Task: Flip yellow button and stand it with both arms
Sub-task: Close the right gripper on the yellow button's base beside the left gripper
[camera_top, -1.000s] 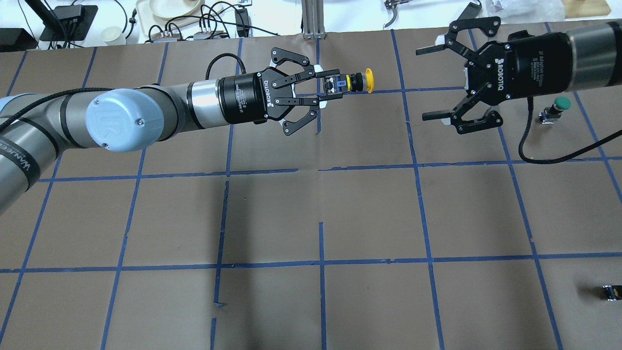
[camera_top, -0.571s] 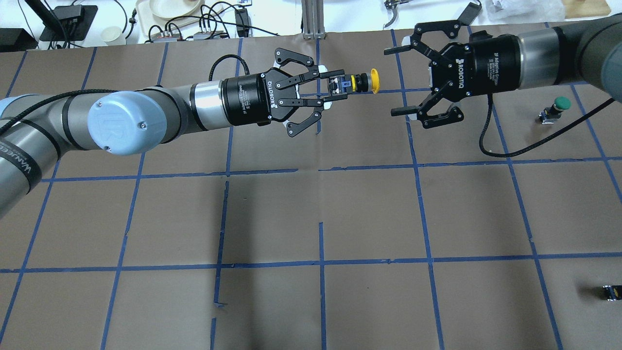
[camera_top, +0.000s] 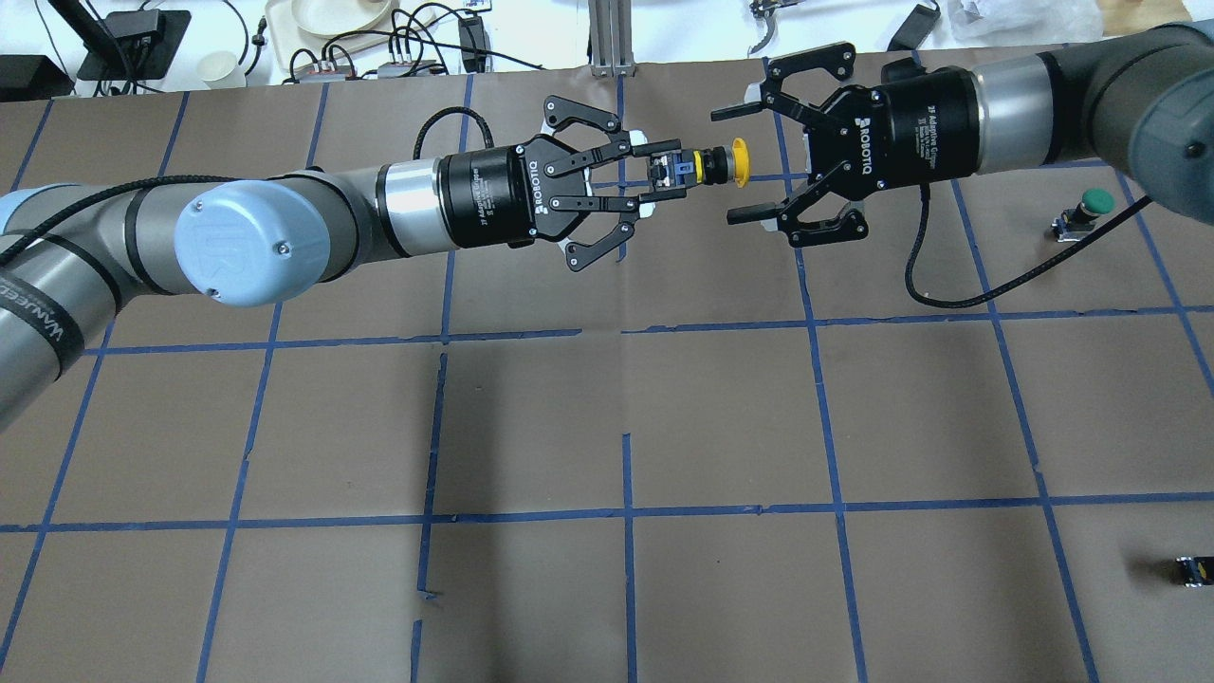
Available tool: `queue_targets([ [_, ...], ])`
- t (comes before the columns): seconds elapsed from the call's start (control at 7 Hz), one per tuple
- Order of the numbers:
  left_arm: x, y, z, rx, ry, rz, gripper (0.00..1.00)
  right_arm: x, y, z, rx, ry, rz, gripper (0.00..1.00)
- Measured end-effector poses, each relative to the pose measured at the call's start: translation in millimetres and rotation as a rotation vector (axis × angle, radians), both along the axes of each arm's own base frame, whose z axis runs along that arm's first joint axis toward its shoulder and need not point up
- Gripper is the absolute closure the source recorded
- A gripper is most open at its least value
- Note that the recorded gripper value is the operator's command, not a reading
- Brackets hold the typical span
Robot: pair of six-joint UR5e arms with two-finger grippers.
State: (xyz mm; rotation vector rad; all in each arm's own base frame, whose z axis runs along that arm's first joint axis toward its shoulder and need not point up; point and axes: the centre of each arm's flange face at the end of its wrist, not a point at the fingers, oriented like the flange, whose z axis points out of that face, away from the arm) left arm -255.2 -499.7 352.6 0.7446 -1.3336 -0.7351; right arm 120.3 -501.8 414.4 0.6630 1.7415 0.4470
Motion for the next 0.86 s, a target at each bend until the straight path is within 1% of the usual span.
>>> queue_targets([
  [0.29, -0.2, 0.3, 1.5, -0.003, 0.000, -0.001, 0.99, 0.2, -0.7, -0.3, -0.010, 0.004, 0.002, 0.73],
  [0.43, -0.3, 0.5, 2.3, -0.005, 0.000, -0.001, 0.98, 0.1, -1.0, -0.3, -0.016, 0.007, 0.004, 0.73],
  [0.57, -0.2, 0.7, 3.3, -0.006, 0.000, -0.001, 0.69, -0.1, -1.2, -0.4, -0.019, 0.009, 0.005, 0.73],
  [0.71, 0.2, 0.8, 4.2, -0.009, 0.000, 0.000, 0.10, -0.1, -1.4, -0.2, -0.021, 0.010, 0.005, 0.73],
  [0.86, 0.5, 1.2, 6.0, -0.010, -0.001, -0.001, 0.01, -0.1, -1.4, 0.1, -0.021, 0.011, 0.005, 0.73],
])
